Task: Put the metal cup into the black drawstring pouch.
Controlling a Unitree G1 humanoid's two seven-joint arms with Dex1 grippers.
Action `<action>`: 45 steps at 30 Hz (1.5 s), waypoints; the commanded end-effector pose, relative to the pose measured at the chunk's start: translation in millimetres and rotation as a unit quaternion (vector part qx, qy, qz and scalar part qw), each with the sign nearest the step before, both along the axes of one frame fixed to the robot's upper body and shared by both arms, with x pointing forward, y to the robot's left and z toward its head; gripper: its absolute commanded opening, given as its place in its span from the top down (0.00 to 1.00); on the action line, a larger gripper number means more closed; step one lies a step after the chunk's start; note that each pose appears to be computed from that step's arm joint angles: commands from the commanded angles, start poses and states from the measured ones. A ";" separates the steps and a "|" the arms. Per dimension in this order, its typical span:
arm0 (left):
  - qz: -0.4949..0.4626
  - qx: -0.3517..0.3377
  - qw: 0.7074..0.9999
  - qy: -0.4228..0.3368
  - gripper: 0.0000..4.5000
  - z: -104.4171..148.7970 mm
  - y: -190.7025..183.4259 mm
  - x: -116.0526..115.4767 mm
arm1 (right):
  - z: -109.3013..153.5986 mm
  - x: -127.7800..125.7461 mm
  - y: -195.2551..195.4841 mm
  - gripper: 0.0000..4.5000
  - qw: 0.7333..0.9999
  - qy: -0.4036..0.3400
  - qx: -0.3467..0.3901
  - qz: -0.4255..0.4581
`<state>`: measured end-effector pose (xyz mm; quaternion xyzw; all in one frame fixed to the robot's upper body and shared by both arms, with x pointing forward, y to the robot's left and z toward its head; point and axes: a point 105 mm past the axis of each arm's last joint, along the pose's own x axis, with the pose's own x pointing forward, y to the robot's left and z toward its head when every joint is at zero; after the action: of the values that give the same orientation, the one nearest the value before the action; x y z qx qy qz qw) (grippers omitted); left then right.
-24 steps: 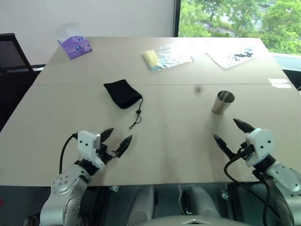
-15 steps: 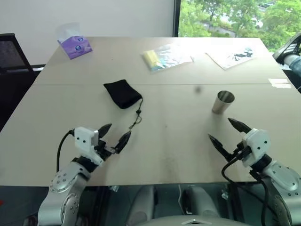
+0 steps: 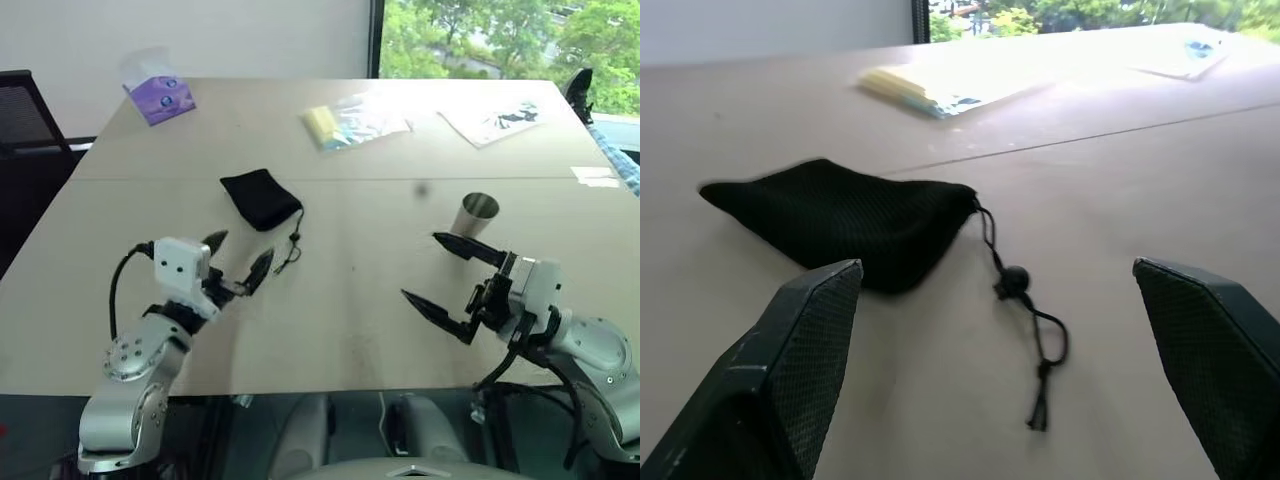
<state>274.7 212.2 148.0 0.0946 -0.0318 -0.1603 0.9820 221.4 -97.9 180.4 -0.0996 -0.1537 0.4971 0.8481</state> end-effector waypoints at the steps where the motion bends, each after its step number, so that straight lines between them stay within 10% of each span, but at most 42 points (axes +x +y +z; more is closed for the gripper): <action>1: 0.024 0.077 0.996 -0.030 0.00 8.6 -1.7 6.8 | 10.4 -8.4 6.9 0.01 0.999 -0.012 0.006 0.031; 6: 0.093 0.373 0.921 -0.068 0.00 8.5 0.0 26.9 | 5.5 -5.2 6.6 0.01 1.000 -0.011 0.004 0.019; 13: 0.125 0.501 0.850 -0.103 0.00 23.6 -13.3 49.2 | 0.0 0.6 3.4 0.01 1.000 -0.012 -0.004 -0.013; 45: 0.146 0.532 0.834 0.000 0.00 8.5 -37.5 103.6 | -1.7 -0.9 1.6 0.01 0.999 -0.019 -0.011 -0.044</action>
<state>376.3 173.9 142.2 0.5997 0.0897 -0.0288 0.7947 225.9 -98.9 169.5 -0.1214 -0.1379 0.4560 0.8708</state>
